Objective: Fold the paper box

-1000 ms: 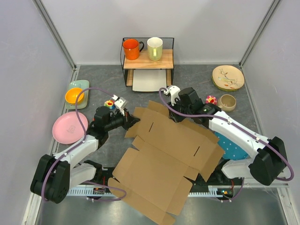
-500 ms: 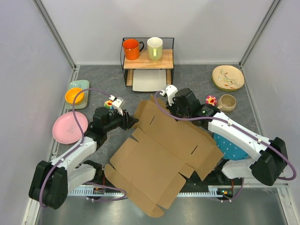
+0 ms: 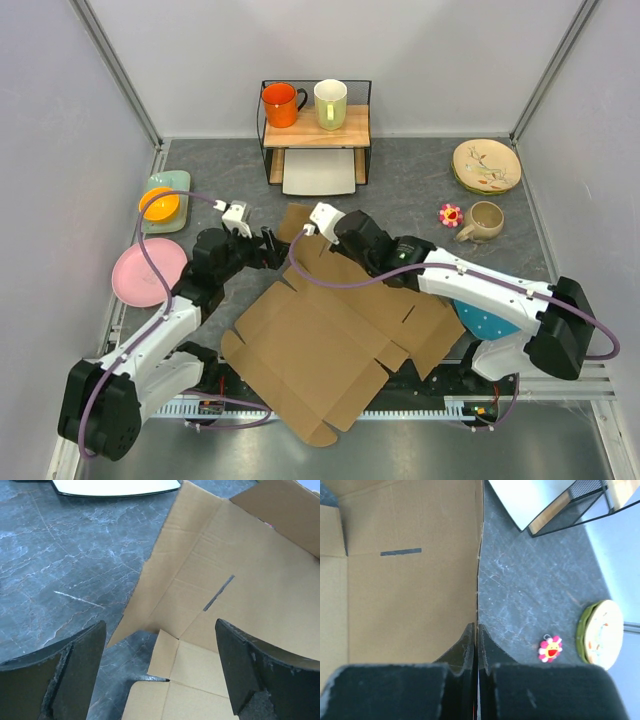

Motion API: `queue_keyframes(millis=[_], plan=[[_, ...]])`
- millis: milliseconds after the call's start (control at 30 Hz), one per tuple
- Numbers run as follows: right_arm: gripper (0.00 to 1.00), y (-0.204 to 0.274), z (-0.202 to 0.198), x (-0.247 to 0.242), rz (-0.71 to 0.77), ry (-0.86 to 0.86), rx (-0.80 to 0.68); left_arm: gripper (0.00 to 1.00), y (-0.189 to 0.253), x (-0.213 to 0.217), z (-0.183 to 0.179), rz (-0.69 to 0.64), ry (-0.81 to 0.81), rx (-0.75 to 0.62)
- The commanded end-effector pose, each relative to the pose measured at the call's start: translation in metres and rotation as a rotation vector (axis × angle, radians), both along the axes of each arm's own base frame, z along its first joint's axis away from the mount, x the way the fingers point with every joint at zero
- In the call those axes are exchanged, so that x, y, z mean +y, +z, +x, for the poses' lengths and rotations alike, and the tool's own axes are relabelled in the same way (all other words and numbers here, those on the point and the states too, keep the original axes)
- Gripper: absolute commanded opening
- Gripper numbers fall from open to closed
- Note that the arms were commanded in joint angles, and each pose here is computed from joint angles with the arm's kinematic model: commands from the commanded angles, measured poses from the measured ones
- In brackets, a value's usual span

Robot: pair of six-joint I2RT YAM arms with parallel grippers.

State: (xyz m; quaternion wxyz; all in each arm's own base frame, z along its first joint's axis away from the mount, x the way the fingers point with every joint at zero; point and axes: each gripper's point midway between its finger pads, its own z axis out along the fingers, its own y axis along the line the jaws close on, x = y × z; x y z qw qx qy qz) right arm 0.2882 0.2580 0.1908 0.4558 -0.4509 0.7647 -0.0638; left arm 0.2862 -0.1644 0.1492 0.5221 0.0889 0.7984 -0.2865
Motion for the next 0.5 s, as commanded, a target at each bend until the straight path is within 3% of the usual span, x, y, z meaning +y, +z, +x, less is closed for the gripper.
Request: queue_keyframes(millis=[0,233,367,467], plan=[[0.04,0.029,0.005,-0.004,-0.065,-0.019,-0.139,0.97,0.022,0.009,0.014,-0.027,0.111,0.009],[0.02,0.037,-0.004,-0.008,-0.031,0.005,-0.126,1.0,0.028,0.0,0.012,-0.043,0.076,0.099],[0.02,0.037,-0.015,-0.005,0.023,0.031,-0.068,1.0,0.061,-0.013,0.011,-0.103,0.001,0.029],[0.01,0.028,-0.029,0.003,0.07,0.066,0.025,1.0,0.097,-0.023,0.01,-0.153,-0.075,-0.117]])
